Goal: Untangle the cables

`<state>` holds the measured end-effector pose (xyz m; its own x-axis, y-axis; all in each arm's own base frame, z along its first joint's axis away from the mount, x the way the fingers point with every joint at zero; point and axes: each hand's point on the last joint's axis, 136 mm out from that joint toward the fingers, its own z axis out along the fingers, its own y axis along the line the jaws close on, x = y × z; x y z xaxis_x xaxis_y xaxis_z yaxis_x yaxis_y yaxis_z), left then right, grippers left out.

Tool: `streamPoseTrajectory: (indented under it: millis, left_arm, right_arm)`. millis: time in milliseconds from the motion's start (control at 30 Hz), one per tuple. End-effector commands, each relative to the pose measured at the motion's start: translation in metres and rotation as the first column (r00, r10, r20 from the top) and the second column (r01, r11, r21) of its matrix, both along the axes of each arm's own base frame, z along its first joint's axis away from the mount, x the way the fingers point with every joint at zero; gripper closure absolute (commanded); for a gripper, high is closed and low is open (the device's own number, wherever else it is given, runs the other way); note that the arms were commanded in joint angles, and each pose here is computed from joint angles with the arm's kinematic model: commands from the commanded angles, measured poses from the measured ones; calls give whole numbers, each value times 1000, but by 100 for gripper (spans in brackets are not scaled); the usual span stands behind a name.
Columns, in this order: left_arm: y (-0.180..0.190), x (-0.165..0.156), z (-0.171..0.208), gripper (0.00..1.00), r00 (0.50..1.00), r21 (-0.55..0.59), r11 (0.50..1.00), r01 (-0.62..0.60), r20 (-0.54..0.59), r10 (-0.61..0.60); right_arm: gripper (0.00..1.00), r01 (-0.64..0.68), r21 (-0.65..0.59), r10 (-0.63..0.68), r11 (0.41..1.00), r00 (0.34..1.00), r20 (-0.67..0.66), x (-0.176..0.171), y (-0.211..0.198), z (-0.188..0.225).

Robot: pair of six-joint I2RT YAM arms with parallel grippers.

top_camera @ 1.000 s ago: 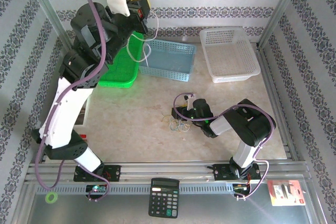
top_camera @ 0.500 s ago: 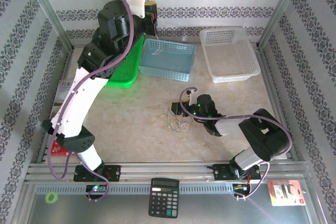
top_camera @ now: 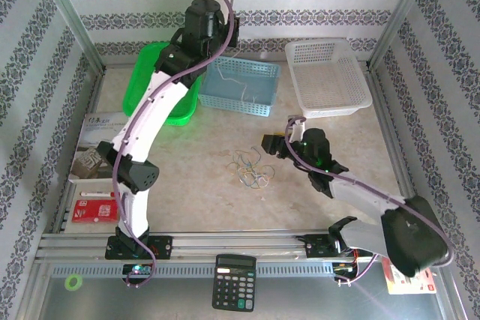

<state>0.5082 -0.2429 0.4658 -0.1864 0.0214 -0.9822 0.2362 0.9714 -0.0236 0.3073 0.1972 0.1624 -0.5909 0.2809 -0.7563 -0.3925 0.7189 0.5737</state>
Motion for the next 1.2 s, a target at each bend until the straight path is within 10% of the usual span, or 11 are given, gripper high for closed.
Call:
streamPoseTrajectory:
  millis: [0,533,767,1167]
  left_arm:
    - [5,17,22,100,996,-61,998,-10,92,16]
    - [4,137,-145,98,995,-68,995,-67,-81,61]
    - [11,145,-172,21,981,-158,987,-18,-196,-13]
    - [-24,45,-135,0,906,-194,967,166,-356,-227]
  right_arm:
    - [38,57,-42,-60,998,996,-67,-12,-22,-16]
    - [37,91,-77,-101,993,986,-131,-42,-51,-22]
    - [37,77,-83,-90,994,982,-164,-46,-50,-28]
    - [37,68,-111,-91,992,971,-220,-35,-46,-35]
